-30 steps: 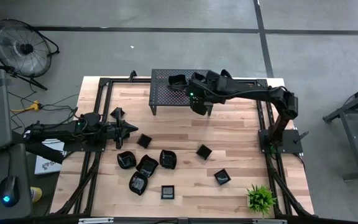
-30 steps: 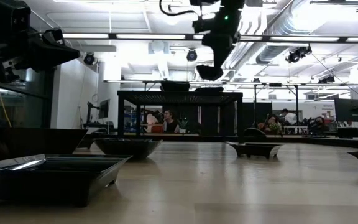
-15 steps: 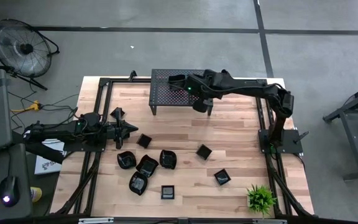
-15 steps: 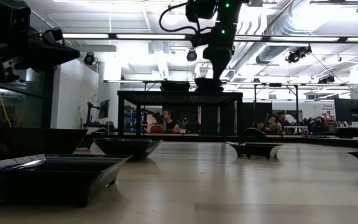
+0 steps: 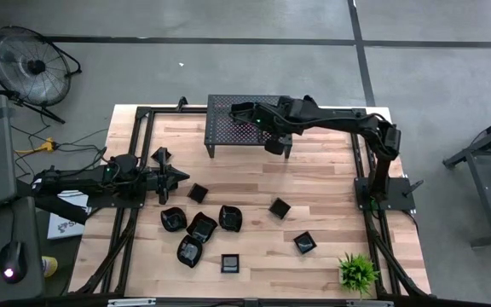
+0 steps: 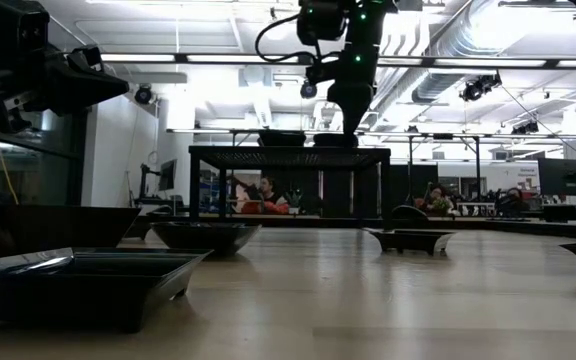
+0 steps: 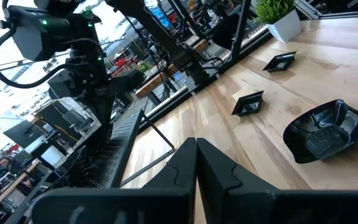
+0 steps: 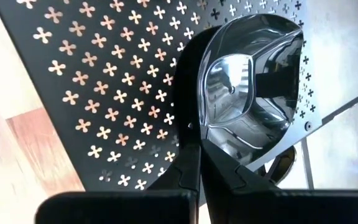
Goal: Pick & Place Mini shaped plates
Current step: Stack the leaf-shaped plate on top of the leaf-shaped plate on the shelf
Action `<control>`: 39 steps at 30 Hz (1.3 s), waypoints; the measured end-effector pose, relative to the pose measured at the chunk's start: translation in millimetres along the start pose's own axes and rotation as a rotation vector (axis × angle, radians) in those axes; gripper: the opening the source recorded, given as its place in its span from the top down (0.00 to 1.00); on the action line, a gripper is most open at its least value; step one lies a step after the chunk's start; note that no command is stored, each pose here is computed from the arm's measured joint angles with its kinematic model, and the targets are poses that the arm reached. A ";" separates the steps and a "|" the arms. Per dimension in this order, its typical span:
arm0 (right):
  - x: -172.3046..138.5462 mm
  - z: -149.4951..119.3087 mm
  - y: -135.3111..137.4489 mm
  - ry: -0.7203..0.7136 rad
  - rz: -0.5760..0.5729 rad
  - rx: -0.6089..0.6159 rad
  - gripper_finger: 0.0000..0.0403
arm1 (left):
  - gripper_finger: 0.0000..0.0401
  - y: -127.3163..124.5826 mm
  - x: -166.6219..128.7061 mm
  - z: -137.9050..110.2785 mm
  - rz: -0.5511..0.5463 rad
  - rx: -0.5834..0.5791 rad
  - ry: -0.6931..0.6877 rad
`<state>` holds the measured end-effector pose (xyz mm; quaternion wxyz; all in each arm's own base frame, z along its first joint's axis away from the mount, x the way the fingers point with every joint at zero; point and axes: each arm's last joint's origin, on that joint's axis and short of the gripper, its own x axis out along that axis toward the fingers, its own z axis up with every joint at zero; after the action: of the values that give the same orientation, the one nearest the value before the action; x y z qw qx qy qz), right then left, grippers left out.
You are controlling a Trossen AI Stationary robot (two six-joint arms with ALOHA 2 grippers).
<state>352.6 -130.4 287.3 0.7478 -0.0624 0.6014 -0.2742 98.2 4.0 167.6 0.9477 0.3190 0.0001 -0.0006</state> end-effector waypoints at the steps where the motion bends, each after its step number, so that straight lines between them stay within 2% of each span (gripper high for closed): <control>1: 0.0 -0.1 0.1 0.001 0.002 0.000 1.00 | 0.99 0.0 0.0 0.0 0.000 0.000 0.000; 11: -0.1 -0.2 0.9 0.000 0.024 0.001 0.97 | 0.99 0.0 0.0 0.0 0.000 0.000 0.000; 24: -0.4 0.4 1.3 -0.006 0.025 0.002 0.82 | 0.99 0.0 0.0 0.0 0.000 0.000 0.000; 32: -14.4 -0.9 5.8 -0.045 0.034 -0.008 0.73 | 0.99 0.0 0.0 0.0 0.000 0.000 0.000; 39: -32.7 -4.1 13.2 -0.086 0.047 0.004 0.72 | 0.99 0.0 0.0 0.0 0.000 0.000 0.000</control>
<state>349.1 -102.4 308.9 0.7794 -0.0587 0.5694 -0.2547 98.2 4.0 167.6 0.9477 0.3192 0.0001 -0.0007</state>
